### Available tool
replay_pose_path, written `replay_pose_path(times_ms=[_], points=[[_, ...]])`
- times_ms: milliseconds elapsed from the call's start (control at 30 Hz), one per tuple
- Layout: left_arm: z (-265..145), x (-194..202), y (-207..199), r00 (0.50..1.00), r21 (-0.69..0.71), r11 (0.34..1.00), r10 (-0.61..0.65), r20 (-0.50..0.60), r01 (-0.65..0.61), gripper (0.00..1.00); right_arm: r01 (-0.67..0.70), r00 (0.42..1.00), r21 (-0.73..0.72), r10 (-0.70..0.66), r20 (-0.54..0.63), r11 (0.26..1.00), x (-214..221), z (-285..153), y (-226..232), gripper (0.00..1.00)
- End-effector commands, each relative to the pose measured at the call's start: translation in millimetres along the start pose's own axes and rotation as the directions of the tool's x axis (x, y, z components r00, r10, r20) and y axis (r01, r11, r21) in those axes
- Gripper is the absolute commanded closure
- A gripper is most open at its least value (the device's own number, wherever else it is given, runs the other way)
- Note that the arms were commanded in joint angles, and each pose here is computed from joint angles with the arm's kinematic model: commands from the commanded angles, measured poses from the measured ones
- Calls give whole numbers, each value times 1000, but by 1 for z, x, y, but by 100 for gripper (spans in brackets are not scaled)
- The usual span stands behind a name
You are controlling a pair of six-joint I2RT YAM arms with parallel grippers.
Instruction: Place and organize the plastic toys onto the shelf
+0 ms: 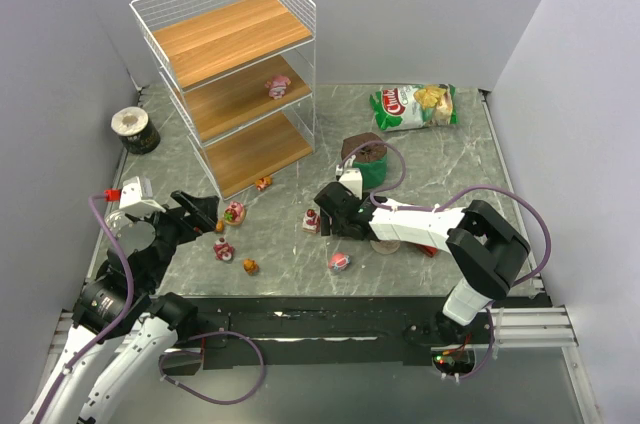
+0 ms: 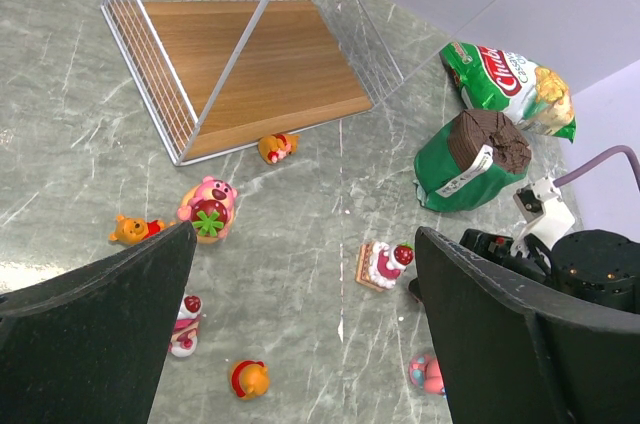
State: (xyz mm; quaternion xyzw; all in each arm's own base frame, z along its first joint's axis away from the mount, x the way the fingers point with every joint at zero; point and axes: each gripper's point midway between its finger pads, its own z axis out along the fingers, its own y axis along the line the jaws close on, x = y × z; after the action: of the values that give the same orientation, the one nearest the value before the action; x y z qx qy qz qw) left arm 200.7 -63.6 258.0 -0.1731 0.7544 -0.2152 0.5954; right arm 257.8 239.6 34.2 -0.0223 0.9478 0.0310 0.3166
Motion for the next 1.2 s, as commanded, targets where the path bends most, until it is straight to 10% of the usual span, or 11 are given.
replay_pose_path(times_ms=[0,733,1167], points=[[2,-4,-3,1000,9,1000,2,17,-3,4,-34,997,0,34,70,999,-16,1,5,20],[0,-7,-4,1000,13,1000,-3,27,3,4,8,990,-30,-4,140,1000,-40,-18,8,83],[-2,-9,-4,999,19,1000,-7,38,6,4,149,952,-175,-93,291,973,-135,-96,44,90]])
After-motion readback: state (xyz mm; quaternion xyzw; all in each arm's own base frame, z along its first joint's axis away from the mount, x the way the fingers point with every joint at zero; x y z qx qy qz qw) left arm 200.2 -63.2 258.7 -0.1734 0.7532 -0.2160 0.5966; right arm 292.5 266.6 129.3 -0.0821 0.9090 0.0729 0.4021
